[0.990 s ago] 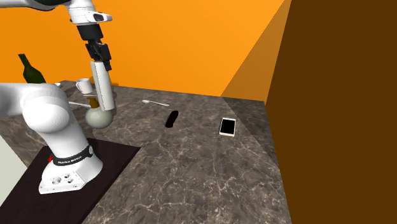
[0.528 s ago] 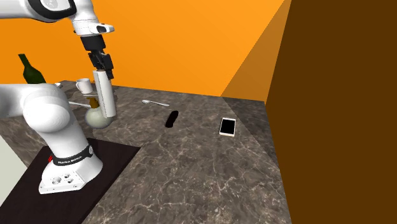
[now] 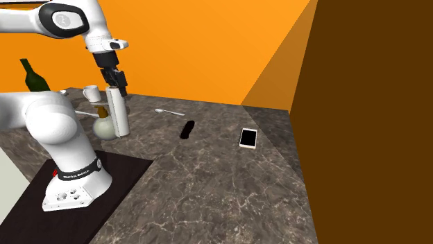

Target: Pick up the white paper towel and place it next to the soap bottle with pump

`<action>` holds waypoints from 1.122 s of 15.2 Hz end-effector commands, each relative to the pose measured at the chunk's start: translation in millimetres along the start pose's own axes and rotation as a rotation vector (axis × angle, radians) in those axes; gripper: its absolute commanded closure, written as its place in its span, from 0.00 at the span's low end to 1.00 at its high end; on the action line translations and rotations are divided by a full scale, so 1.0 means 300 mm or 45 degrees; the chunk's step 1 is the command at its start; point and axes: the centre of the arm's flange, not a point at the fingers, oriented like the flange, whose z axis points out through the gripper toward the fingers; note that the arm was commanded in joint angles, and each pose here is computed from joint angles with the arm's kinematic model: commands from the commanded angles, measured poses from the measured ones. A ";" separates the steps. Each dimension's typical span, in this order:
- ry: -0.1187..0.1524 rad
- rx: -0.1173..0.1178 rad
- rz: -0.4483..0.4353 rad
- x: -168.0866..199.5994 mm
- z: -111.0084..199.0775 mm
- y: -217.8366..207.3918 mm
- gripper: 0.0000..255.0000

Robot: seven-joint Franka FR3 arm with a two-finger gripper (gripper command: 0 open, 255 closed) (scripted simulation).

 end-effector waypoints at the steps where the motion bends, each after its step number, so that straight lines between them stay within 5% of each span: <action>1: 0.001 0.000 0.000 -0.004 0.033 -0.003 1.00; 10: 0.001 0.000 0.000 -0.014 0.206 -0.013 1.00; 17: 0.001 0.000 0.000 -0.014 0.206 -0.013 1.00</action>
